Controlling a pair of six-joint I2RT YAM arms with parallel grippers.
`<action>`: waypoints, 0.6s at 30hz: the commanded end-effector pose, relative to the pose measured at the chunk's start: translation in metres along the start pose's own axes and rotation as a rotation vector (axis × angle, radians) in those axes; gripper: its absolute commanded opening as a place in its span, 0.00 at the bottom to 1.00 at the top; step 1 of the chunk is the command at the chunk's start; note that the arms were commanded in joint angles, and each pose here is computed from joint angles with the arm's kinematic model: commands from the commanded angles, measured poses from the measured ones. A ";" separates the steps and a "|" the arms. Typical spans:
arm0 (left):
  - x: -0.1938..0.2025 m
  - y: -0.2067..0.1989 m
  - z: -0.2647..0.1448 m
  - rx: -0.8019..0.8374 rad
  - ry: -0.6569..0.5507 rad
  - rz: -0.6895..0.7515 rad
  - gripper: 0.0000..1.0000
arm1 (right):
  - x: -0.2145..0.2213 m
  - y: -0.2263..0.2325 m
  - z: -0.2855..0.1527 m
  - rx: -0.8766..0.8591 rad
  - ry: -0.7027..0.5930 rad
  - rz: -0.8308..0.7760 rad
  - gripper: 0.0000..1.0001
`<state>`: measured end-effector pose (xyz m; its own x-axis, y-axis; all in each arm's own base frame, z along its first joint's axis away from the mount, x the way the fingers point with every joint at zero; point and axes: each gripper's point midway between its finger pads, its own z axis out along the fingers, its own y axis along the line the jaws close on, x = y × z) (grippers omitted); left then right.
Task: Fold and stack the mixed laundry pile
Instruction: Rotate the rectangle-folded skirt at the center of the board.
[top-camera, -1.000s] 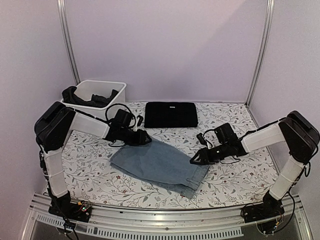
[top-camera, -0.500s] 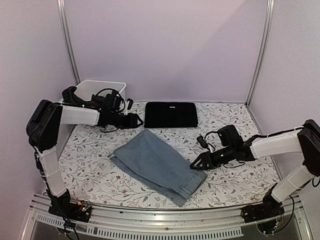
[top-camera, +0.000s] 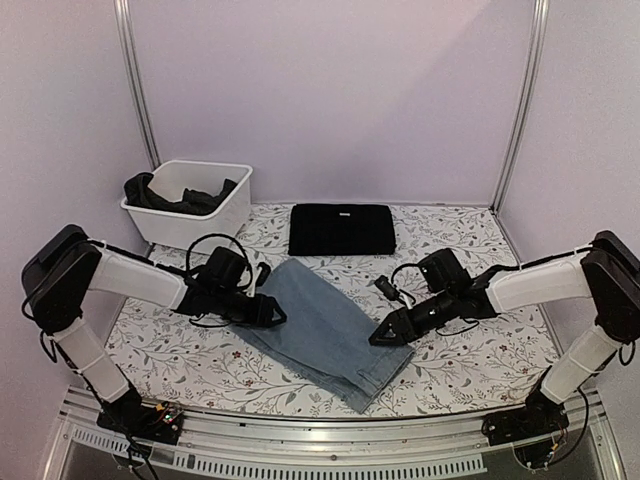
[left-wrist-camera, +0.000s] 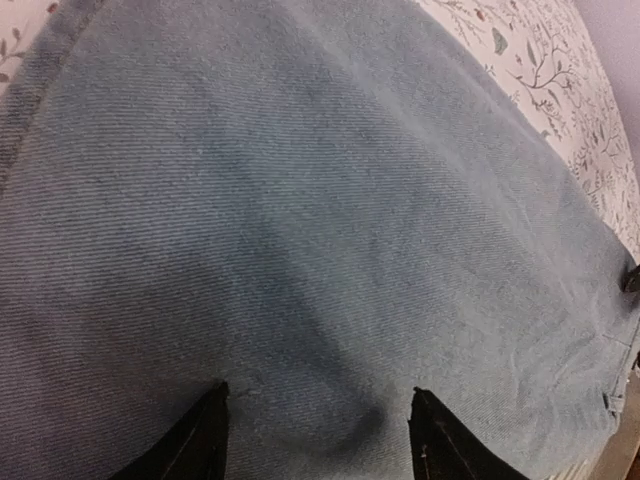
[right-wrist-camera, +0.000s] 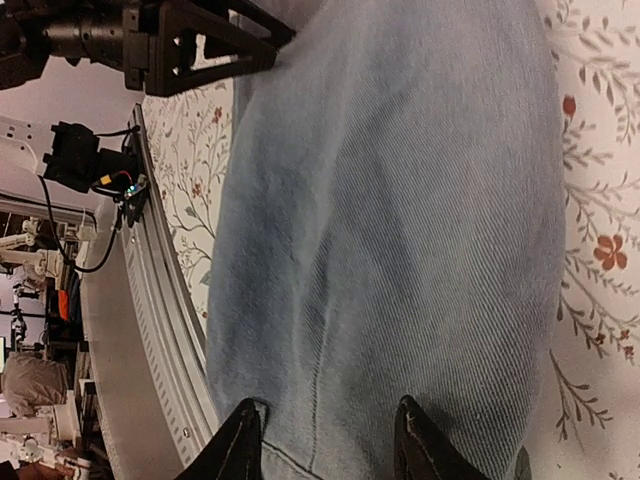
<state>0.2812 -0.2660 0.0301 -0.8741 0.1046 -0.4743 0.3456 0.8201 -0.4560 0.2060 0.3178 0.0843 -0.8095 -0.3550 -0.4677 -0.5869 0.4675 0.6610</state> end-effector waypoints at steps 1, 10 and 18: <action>-0.010 0.030 0.016 -0.050 -0.023 -0.068 0.61 | 0.044 -0.014 0.027 -0.040 0.098 0.079 0.44; -0.063 0.081 0.043 -0.147 0.001 -0.067 0.57 | 0.082 0.045 0.089 -0.178 0.229 0.117 0.46; -0.108 -0.012 -0.039 -0.100 -0.242 0.205 0.71 | 0.009 0.101 0.044 -0.241 0.109 -0.003 0.55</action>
<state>0.3818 -0.2465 0.0515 -0.8139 0.0527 -0.5787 0.3252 0.8667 -0.3784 0.1211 0.3928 0.0608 -0.8162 -0.4756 -0.3279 -0.5065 0.3161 0.8022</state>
